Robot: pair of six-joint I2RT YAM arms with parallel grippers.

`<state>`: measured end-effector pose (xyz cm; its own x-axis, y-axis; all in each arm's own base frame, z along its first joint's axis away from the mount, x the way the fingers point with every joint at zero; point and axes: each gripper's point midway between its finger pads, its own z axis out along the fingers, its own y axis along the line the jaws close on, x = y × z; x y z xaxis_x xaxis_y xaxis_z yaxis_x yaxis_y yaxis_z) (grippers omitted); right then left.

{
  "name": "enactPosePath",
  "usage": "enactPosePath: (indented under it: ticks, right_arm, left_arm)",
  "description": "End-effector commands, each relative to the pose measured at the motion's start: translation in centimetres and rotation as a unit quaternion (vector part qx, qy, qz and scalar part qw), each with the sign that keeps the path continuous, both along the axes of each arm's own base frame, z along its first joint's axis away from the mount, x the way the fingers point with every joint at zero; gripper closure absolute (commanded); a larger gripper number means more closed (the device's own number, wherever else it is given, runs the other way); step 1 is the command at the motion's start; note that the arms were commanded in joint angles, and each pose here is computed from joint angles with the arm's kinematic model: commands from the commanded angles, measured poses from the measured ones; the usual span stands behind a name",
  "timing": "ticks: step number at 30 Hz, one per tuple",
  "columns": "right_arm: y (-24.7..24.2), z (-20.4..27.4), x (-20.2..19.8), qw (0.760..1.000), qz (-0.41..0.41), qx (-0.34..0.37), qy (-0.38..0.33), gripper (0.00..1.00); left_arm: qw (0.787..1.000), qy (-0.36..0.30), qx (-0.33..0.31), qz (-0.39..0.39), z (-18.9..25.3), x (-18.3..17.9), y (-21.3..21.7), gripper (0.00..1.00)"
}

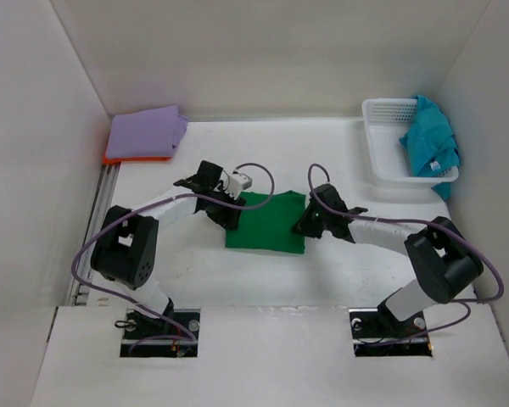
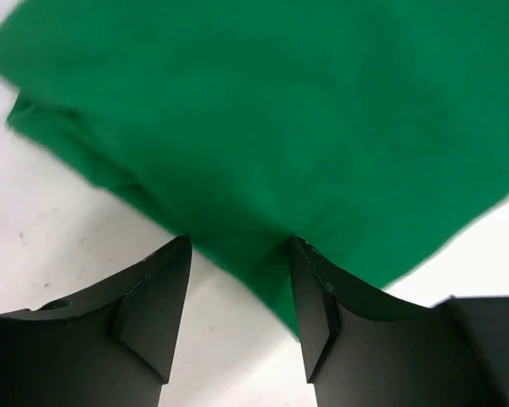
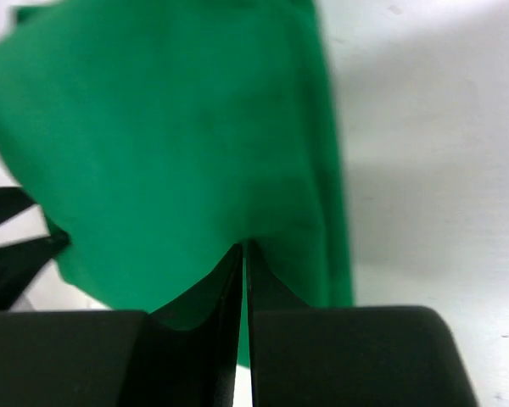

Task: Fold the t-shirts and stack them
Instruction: Smooth out wrinkles on the folded tshirt

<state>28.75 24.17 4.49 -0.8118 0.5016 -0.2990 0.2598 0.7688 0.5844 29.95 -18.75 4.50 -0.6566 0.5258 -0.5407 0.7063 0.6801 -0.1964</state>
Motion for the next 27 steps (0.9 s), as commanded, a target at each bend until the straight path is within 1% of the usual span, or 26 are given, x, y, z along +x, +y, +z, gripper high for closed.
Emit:
enactPosePath:
  ticks: [1, 5, 9, 12, 14, 15, 16, 17, 19, 23, 25, 27]
  right_arm:
    - [0.6, 0.0, 0.9, 0.999, -0.020, 0.019, -0.018, 0.92]
    - [0.5, -0.4, 0.7, 1.000, -0.016, 0.013, -0.016, 0.93]
    - [1.2, 1.6, 0.6, 0.999, 0.003, 0.020, -0.042, 0.90]
    - [0.9, 3.2, 0.2, 0.998, 0.005, 0.010, -0.059, 0.84]
    - [-0.1, 4.0, -0.1, 0.998, -0.005, -0.007, -0.067, 0.76]
    - [-0.7, 4.1, -0.2, 0.997, -0.010, -0.018, -0.069, 0.75]
    - [-1.1, 4.1, -0.4, 0.997, -0.013, -0.026, -0.068, 0.74]
    - [-1.6, 4.0, -0.6, 0.997, -0.017, -0.036, -0.066, 0.73]
    - [-2.8, 3.4, -1.1, 0.997, -0.024, -0.055, -0.053, 0.68]
    - [-3.6, 2.9, -1.5, 0.996, -0.027, -0.064, -0.051, 0.62]
    - [-3.6, 2.9, -1.8, 0.996, -0.025, -0.065, -0.051, 0.61]
    - [-3.8, 2.7, -1.9, 0.996, -0.027, -0.065, -0.050, 0.61]
  left_arm:
    - [0.998, -0.019, -0.023, 0.047, 0.7, 2.6, 1.5, 0.53]
    - [0.997, -0.020, -0.028, 0.062, 1.1, 2.7, 2.6, 0.54]
    - [0.997, -0.031, -0.043, 0.061, 3.0, 2.2, 2.3, 0.50]
    - [0.996, -0.037, -0.066, 0.054, 4.7, 1.6, 1.5, 0.43]
    - [0.995, -0.035, -0.080, 0.056, 5.3, 1.5, 1.1, 0.41]
    - [0.994, -0.035, -0.085, 0.056, 5.3, 1.5, 1.0, 0.37]
    - [0.994, -0.031, -0.084, 0.055, 5.0, 1.4, 0.9, 0.35]
    - [0.995, -0.021, -0.079, 0.057, 4.4, 1.3, 0.8, 0.30]
    - [0.996, 0.003, -0.071, 0.056, 3.1, 1.1, 0.6, 0.16]
    - [0.995, 0.048, -0.047, 0.076, 0.3, 1.5, 0.9, 0.15]
    - [0.992, 0.063, -0.034, 0.101, -0.8, 2.2, 1.7, 0.15]
    - [0.989, 0.090, -0.030, 0.111, -1.9, 2.1, 1.9, 0.16]
